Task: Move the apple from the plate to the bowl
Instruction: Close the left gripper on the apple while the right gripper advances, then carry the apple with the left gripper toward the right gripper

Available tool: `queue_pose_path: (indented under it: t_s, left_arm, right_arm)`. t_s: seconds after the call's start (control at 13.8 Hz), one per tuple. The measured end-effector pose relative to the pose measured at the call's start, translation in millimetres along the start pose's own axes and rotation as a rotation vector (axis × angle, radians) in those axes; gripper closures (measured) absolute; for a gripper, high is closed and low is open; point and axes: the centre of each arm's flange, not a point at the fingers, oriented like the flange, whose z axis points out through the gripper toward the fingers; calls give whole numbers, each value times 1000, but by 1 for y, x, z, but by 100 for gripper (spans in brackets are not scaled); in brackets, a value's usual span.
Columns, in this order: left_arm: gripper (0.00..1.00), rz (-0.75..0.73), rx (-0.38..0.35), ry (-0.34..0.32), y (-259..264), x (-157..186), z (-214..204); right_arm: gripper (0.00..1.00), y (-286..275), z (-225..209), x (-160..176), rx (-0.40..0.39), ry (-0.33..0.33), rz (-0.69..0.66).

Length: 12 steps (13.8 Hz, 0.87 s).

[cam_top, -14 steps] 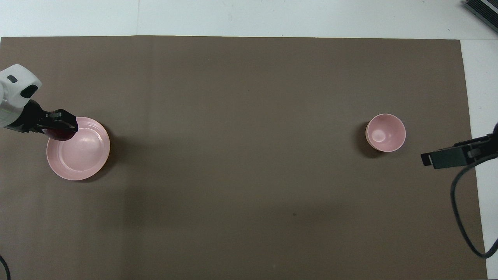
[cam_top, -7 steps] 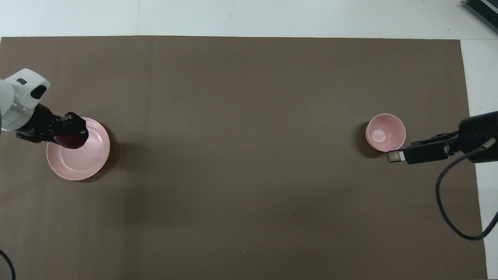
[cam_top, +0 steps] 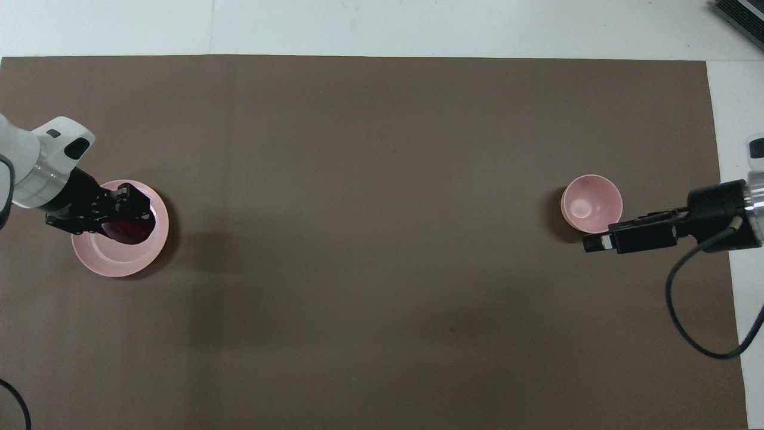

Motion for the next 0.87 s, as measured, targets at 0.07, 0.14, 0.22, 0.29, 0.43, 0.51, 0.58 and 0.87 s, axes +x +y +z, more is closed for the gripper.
queue_pose_path:
  t_s: [0.07,0.14,0.22,0.29,0.43,0.51,0.58,0.87]
  left_arm:
    - [26,-45,-43,-34,9,-4,3]
    - [26,-120,-98,-64,19,-8,5]
    - [26,-209,-159,-94,30,-10,5]
    - [26,-265,-206,-118,38,-12,5]
    - [26,-331,-286,-169,52,-16,5]
    - [26,-373,-328,-203,62,-19,5]
    - [26,-424,-369,-243,75,-22,5]
    - [26,-517,-427,-405,149,-52,21]
  right_arm:
    - [0,2,4,-2,53,13,18]
    - [0,9,9,-6,113,25,43]
    - [0,23,12,-12,156,38,53]
    - [0,33,13,-17,178,47,59]
    - [0,36,18,-24,240,22,98]
    - [0,34,20,-26,276,2,129]
    - [0,33,22,-28,294,-12,148]
    - [0,30,35,-27,419,17,182]
